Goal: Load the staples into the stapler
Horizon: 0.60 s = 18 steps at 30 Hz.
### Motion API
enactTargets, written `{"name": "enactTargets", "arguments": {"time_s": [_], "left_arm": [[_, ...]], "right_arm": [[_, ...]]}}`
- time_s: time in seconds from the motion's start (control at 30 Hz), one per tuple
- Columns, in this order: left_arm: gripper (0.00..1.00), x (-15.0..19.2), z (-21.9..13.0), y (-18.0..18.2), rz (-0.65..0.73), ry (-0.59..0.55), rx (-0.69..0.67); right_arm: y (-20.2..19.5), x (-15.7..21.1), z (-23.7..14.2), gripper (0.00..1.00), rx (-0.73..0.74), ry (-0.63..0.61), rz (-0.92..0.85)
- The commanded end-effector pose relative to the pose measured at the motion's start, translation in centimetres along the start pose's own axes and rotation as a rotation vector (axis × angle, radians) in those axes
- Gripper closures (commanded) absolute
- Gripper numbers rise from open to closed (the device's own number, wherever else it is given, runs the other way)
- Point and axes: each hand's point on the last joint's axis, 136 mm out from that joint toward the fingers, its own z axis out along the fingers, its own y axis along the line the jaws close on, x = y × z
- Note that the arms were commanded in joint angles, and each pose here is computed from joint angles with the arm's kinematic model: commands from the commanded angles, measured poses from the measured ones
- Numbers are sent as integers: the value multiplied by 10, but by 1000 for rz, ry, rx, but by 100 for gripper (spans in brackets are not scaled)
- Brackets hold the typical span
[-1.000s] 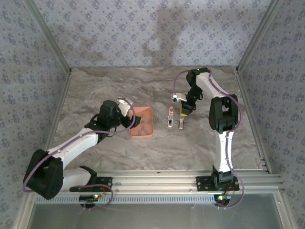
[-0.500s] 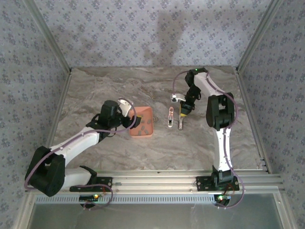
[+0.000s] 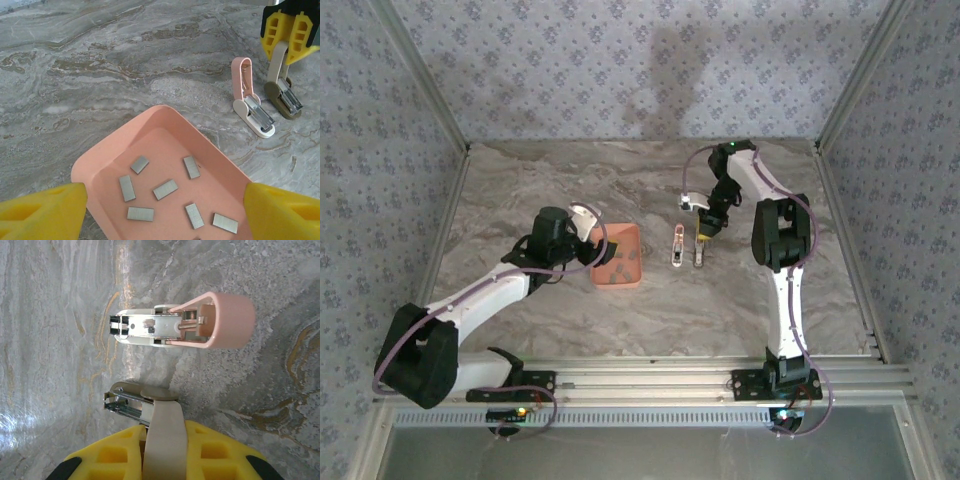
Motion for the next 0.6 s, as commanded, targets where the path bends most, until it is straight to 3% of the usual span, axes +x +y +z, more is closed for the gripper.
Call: {"name": "enactTargets", "arguments": {"time_s": [0.0, 0.23, 0.57], "left_arm": [[19, -13, -2, 4, 16, -18, -12], [19, -12, -2, 4, 15, -13, -15], [18, -9, -7, 2, 5, 4, -8]], "right_arm": [[-6, 5, 2, 84, -1, 27, -17], [-10, 5, -1, 78, 26, 32, -25], [-12, -6, -18, 62, 116, 27, -37]]}}
